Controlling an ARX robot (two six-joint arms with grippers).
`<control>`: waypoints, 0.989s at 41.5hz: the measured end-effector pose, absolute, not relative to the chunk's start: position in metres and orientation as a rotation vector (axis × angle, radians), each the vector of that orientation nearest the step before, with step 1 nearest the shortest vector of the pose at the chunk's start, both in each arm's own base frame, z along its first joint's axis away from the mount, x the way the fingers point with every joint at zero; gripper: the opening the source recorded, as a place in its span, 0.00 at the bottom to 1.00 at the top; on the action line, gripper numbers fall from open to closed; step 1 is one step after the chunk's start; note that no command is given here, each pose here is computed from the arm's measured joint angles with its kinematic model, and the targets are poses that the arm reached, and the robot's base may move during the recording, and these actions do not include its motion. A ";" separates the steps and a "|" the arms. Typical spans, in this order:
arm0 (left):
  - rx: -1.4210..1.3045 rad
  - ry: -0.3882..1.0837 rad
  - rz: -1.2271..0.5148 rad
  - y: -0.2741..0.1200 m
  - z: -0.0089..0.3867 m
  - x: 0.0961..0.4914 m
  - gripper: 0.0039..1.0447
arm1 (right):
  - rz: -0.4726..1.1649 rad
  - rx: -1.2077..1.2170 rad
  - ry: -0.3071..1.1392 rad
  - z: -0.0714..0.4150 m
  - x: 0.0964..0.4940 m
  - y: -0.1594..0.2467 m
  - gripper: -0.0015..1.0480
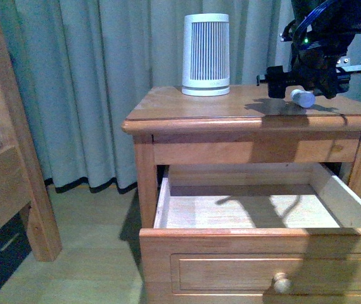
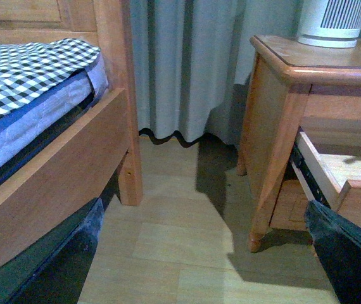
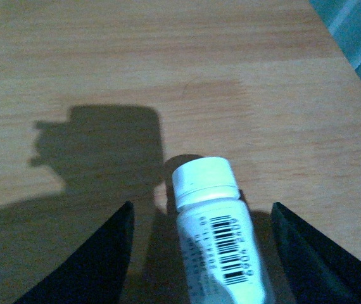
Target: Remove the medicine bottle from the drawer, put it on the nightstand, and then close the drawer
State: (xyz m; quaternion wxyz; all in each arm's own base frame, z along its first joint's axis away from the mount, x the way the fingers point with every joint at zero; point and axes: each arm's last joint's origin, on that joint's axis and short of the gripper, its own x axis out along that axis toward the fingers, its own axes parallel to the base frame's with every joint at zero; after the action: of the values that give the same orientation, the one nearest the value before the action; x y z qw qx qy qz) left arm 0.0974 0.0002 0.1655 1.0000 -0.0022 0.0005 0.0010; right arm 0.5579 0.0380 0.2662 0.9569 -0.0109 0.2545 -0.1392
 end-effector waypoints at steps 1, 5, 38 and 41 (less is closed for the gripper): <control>-0.004 0.001 0.002 0.000 0.165 0.097 0.94 | -0.283 -0.022 0.518 0.266 0.558 0.038 0.68; -0.004 0.001 0.002 0.000 0.165 0.097 0.94 | -0.290 -0.027 0.507 0.264 0.558 0.038 0.84; -0.004 0.001 0.002 0.000 0.165 0.097 0.94 | -0.183 0.024 0.223 0.280 0.256 0.019 0.93; -0.004 0.001 0.002 0.000 0.165 0.097 0.94 | -0.162 0.031 0.276 0.255 0.238 0.021 0.93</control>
State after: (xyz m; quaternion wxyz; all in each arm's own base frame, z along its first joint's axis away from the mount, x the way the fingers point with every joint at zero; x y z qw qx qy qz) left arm 0.0974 0.0002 0.1655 1.0000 -0.0022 0.0005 0.0010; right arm 0.2378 0.0213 0.2555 0.9871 0.0152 0.1376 -0.0806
